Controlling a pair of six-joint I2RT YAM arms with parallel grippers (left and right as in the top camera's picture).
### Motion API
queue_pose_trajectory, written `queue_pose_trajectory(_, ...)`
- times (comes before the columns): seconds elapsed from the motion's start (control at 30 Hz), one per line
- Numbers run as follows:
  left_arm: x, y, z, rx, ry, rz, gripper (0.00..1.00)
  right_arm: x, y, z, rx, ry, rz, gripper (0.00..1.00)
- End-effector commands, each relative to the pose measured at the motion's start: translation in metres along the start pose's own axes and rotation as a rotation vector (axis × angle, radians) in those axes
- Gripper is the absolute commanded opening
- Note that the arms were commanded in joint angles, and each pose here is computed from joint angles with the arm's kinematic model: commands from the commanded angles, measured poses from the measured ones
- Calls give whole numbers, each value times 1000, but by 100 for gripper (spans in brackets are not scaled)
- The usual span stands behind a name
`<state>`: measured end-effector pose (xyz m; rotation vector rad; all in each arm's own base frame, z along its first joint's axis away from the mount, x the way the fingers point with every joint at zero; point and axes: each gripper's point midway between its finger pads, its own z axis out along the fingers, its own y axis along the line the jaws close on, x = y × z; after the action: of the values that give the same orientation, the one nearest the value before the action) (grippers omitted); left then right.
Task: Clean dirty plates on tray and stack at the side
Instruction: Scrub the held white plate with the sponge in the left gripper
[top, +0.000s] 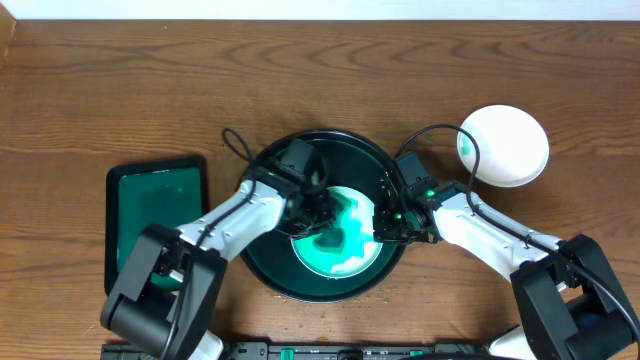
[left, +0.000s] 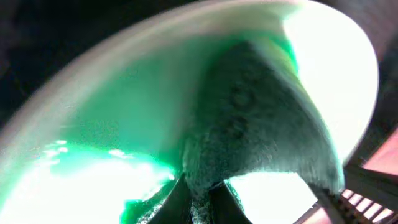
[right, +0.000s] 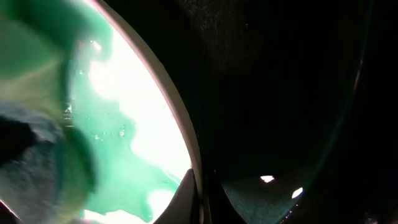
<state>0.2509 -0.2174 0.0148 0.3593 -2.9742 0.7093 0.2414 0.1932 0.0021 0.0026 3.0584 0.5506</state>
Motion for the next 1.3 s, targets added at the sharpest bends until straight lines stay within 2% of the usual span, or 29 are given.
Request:
queue_pose_trajectory(0.0, 22, 2, 25, -39, 60, 61, 7, 6, 1, 6, 8, 25, -12, 1)
queue_pose_trajectory(0.3, 57, 2, 42, -100, 141, 122, 7, 7, 1, 6, 7, 30, -11, 1)
queue_pose_trajectory(0.43, 61, 26, 35, -195, 164, 73, 7, 9, 0, 5, 11, 37, -8, 1)
queue_pose_trajectory(0.63, 49, 77, 14, -385, 138, -35, 7, 9, -1, 5, 13, 39, -7, 1)
queue_pose_trajectory(0.87, 33, 92, 4, -397, 113, -129, 7, 9, -1, 5, 13, 39, -8, 1)
queue_pose_trajectory(1.03, 8, 83, -4, -391, 36, -120, 7, 9, 0, 5, 12, 38, -8, 1)
queue_pose_trajectory(1.27, -26, 39, -24, -312, -46, -20, 7, 9, -1, 5, 13, 38, -10, 1)
